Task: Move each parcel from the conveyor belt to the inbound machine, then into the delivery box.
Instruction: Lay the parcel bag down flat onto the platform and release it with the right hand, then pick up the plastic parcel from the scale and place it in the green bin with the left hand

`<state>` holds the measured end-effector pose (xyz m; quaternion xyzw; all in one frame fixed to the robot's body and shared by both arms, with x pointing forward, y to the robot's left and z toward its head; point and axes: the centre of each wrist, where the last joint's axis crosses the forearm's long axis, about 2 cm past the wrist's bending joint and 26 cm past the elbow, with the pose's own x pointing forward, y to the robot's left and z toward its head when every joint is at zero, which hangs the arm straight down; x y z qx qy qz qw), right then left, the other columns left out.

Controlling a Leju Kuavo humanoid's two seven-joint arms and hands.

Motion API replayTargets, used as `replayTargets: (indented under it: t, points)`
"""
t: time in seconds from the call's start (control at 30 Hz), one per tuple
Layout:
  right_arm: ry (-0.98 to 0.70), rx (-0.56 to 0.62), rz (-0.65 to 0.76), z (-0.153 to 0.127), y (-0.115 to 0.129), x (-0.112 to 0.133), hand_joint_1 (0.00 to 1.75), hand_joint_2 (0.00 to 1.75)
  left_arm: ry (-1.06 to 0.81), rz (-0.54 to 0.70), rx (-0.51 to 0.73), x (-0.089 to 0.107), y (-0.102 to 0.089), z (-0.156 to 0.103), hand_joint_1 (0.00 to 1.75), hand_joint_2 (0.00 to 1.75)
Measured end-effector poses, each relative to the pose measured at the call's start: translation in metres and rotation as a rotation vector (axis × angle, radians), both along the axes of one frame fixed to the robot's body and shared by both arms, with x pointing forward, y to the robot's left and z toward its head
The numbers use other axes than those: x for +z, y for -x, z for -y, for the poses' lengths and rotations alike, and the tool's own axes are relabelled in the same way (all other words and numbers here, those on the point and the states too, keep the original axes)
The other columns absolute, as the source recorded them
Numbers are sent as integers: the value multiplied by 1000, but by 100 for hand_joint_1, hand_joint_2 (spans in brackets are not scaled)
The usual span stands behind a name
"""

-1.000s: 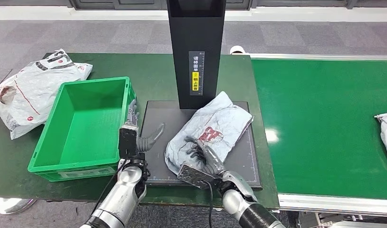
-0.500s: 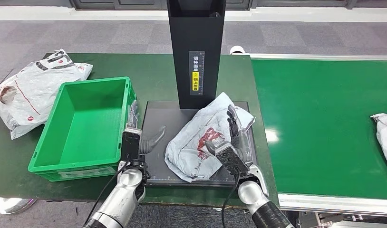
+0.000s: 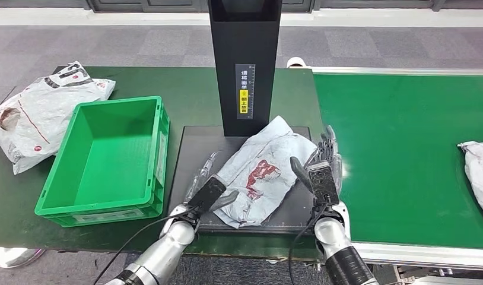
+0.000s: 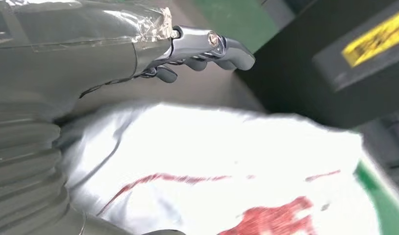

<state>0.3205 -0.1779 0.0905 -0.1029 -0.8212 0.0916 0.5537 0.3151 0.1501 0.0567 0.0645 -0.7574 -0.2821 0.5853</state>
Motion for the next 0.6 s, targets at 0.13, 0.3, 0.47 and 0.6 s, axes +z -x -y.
replayTargets:
  t: [0.13, 0.3, 0.47, 0.6]
  points:
    - [-11, -16, -22, 3, -1, -1, 0, 175, -211, -57, -76, -8, 3, 8, 88, 175]
    - [5, -13, -48, 5, 1, -4, 0, 175, -473, -71, -162, -7, -1, 22, 175, 175]
    - [19, 4, -75, 3, 8, -11, 0, 175, -586, -65, -179, 0, -10, 24, 175, 175]
    - [20, 3, -87, 2, 11, -14, 0, 175, -607, -55, -186, 3, -16, 24, 175, 175]
